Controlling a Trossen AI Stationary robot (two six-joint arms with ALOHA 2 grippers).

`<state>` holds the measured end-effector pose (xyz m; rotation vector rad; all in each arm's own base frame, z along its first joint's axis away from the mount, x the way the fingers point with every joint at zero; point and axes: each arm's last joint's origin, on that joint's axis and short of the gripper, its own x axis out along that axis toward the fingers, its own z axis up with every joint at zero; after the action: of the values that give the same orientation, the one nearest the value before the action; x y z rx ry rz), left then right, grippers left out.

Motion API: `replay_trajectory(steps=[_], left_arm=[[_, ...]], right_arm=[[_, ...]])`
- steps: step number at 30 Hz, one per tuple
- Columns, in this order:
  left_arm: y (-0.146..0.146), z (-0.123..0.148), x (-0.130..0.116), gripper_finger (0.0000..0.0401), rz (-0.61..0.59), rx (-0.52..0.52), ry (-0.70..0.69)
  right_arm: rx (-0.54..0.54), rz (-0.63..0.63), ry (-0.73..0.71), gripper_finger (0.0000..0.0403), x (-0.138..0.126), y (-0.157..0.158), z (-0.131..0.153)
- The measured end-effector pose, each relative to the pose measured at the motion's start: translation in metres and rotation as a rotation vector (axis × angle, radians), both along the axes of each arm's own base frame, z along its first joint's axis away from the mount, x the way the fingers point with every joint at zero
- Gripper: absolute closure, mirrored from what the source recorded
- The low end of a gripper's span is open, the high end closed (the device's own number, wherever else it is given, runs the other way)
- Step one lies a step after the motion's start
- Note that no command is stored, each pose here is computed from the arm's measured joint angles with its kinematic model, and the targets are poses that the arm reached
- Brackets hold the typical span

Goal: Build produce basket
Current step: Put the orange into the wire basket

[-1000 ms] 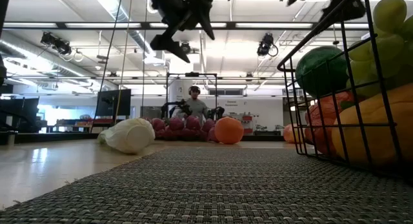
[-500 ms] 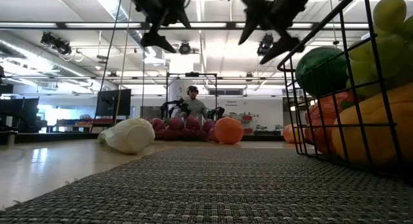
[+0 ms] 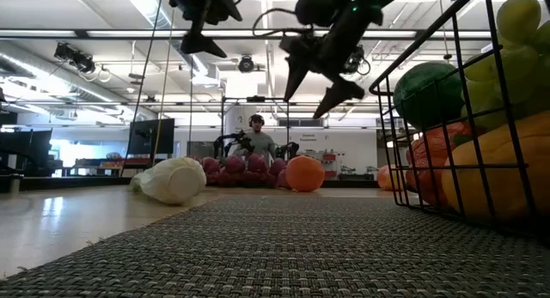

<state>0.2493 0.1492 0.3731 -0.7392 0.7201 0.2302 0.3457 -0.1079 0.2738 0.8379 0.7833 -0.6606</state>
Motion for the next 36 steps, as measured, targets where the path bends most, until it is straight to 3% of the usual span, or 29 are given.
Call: replay_trajectory(steps=[9,14,30,36], left_arm=[[-0.013,0.001,-0.002,0.0007,-0.034,-0.022,0.033],[-0.023,0.000,0.002,0.0007,-0.070,-0.030,0.047],[-0.036,0.000,0.005,0.0007,-0.109,-0.047,0.064],[-0.037,0.000,0.005,0.0007,-0.101,-0.057,0.068]], right_arm=[[0.021,-0.035,0.082,0.0051,0.019,-0.024,-0.032],[0.084,-0.021,0.109,0.0016,0.021,-0.030,-0.046],[-0.061,-0.110,0.201,0.0005,0.018,-0.043,-0.056],[-0.034,-0.106,0.228,0.0005,0.021,-0.046,-0.070]])
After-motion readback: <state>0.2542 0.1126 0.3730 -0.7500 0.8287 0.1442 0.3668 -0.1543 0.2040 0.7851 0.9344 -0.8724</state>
